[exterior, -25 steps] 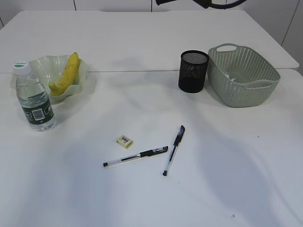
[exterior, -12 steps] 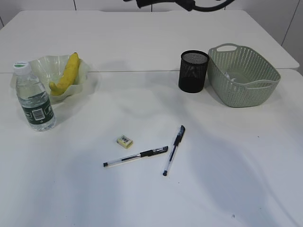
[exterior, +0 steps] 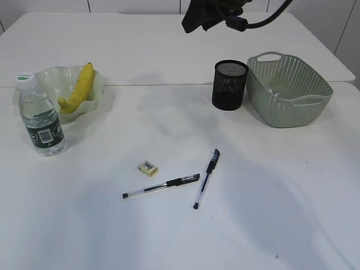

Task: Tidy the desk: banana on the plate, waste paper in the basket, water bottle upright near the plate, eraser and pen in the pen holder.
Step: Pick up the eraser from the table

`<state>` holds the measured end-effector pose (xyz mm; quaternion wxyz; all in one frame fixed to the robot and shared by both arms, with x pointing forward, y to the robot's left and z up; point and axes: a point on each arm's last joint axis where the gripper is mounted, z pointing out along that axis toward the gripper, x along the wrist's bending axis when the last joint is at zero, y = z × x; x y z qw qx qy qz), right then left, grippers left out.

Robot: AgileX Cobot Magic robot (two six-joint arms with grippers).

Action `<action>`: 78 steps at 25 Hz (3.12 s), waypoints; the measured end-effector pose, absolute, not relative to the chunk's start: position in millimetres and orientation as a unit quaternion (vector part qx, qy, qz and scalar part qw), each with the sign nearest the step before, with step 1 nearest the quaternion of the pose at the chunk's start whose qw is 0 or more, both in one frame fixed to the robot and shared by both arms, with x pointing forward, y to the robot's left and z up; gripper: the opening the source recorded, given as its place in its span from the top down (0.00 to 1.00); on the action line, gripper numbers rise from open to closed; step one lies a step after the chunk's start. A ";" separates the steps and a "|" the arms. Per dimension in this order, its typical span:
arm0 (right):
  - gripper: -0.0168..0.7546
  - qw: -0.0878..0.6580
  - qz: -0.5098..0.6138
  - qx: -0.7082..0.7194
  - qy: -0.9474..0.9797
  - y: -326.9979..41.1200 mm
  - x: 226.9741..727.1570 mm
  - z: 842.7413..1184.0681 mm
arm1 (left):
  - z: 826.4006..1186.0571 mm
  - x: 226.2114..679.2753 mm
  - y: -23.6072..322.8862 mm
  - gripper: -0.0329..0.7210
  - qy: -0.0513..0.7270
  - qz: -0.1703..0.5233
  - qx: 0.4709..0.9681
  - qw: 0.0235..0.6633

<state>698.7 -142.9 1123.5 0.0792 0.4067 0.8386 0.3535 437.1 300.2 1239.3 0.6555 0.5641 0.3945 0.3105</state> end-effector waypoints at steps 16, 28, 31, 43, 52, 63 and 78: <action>0.47 0.026 0.219 0.377 0.900 -90.7 672.9 1046.9 | 1228.5 437.4 301.1 0.34 0.404 0.312 0.608 0.608; 0.47 0.004 0.206 0.379 0.902 -82.8 666.1 1034.1 | 1227.0 437.5 301.7 0.35 0.405 0.315 0.614 0.599; 0.47 -0.010 0.194 0.371 0.908 -72.0 660.7 1022.0 | 1225.8 437.6 302.2 0.36 0.408 0.316 0.618 0.593; 0.47 -0.036 0.167 0.358 0.918 -50.2 656.7 986.4 | 1221.4 437.9 304.1 0.36 0.422 0.314 0.628 0.574; 0.47 -0.052 0.150 0.362 0.919 -48.4 659.8 963.7 | 1218.1 439.9 305.8 0.36 0.432 0.310 0.633 0.563; 0.47 -0.081 0.156 0.365 0.914 -37.8 657.5 947.1 | 1215.6 443.1 307.3 0.36 0.436 0.307 0.634 0.560; 0.47 -0.066 0.182 0.359 0.913 -28.6 658.2 948.4 | 1214.8 443.3 306.8 0.36 0.437 0.300 0.636 0.561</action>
